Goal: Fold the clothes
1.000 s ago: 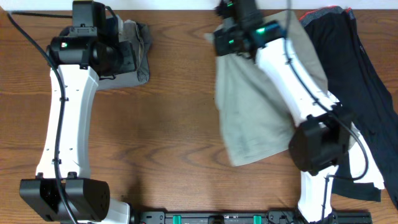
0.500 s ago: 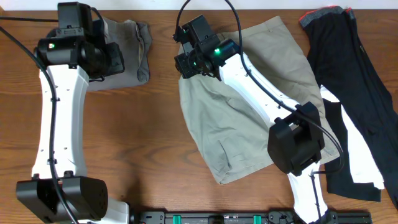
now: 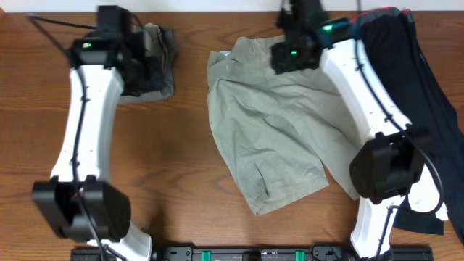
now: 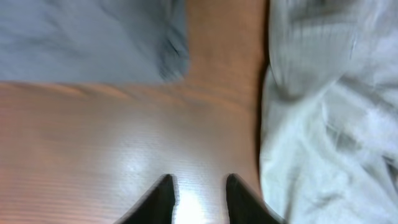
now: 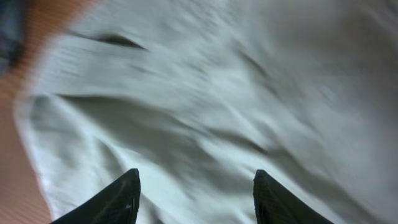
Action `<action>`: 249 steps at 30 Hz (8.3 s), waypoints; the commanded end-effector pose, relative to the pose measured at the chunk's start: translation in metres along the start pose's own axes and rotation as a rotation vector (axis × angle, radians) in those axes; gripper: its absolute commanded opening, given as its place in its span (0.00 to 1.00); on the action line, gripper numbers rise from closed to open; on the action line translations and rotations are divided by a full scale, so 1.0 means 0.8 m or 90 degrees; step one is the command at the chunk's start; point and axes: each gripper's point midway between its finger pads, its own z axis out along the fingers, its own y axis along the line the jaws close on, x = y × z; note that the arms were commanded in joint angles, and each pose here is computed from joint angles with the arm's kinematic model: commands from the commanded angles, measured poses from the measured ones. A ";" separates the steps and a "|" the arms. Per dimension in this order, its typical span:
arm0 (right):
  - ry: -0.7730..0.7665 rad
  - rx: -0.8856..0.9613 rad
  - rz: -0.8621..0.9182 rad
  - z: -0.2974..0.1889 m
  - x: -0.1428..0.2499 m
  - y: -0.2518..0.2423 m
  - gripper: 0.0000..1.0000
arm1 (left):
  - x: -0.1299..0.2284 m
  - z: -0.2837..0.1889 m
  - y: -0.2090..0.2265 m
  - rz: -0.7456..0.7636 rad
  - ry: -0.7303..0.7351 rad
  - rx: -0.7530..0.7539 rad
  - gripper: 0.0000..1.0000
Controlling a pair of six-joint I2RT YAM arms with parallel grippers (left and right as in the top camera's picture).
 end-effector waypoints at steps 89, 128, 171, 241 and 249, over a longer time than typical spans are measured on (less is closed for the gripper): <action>0.124 0.145 0.033 0.082 0.046 -0.140 0.67 | 0.110 0.134 0.058 -0.061 0.107 -0.160 1.00; -0.013 -0.004 0.134 0.052 0.017 -0.259 0.75 | 0.103 0.130 0.052 -0.046 0.089 -0.150 0.99; -0.009 -0.027 0.097 0.005 0.011 -0.200 0.75 | 0.273 0.149 -0.004 0.010 0.256 -0.166 0.44; 0.018 0.085 0.102 0.200 0.103 -0.125 0.01 | 0.080 0.081 0.064 -0.140 -0.070 -0.153 1.00; -0.089 0.142 0.140 0.243 0.068 -0.173 0.01 | 0.077 0.081 0.063 -0.140 -0.077 -0.150 1.00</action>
